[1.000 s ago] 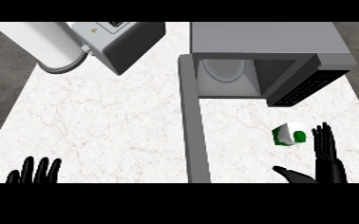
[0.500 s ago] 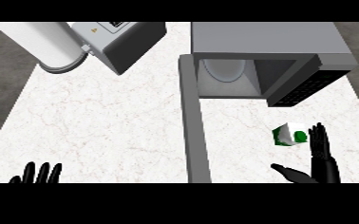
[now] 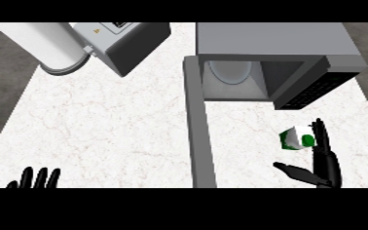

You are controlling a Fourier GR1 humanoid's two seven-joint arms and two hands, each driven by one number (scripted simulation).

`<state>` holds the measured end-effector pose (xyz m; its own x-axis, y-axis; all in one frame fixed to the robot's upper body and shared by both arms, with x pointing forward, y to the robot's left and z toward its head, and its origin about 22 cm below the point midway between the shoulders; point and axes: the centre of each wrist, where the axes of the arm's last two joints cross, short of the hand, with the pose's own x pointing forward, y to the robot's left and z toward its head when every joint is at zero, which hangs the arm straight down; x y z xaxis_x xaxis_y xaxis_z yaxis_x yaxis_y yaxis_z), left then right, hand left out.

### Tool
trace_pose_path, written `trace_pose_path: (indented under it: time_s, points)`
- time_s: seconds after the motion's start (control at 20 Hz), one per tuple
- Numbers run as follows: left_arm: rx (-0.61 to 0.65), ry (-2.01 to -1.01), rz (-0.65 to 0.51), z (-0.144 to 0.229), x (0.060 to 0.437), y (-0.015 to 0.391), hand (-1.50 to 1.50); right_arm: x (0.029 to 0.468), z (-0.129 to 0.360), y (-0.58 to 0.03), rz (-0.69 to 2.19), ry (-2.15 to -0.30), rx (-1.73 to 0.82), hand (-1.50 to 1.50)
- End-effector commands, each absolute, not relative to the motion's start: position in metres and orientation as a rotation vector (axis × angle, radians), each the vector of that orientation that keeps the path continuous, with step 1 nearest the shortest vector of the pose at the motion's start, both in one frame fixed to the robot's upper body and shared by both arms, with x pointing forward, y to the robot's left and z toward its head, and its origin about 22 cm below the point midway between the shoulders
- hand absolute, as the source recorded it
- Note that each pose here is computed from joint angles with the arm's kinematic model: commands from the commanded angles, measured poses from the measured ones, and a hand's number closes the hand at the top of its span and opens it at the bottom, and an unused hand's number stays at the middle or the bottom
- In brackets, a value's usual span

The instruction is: Pick up the milk, place it into the microwave and close the microwave

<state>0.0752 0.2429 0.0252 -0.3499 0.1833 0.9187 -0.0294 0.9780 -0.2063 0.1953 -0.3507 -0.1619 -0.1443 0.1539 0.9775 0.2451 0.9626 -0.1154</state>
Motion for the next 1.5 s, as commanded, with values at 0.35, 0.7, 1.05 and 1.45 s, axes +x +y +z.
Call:
trace_pose_path:
  time_s: [0.35,0.7,1.05,1.45]
  points:
    - [-0.103,-1.930,0.223,0.031,0.069,0.245,-1.50,0.213,-0.160,-0.352,-0.137,-1.774,-0.292,-1.50]
    - [-0.128,-1.929,0.201,0.024,0.070,0.242,-1.50,0.221,-0.160,-0.338,0.005,-1.784,-0.481,1.50]
    - [-0.132,-1.920,0.222,0.016,0.059,0.247,-1.50,0.234,-0.152,-0.342,-0.115,-1.821,-0.546,1.50]
    - [-0.161,-1.924,0.217,0.027,0.061,0.246,-1.50,0.282,-0.136,-0.289,-0.113,-1.933,-0.320,1.50]
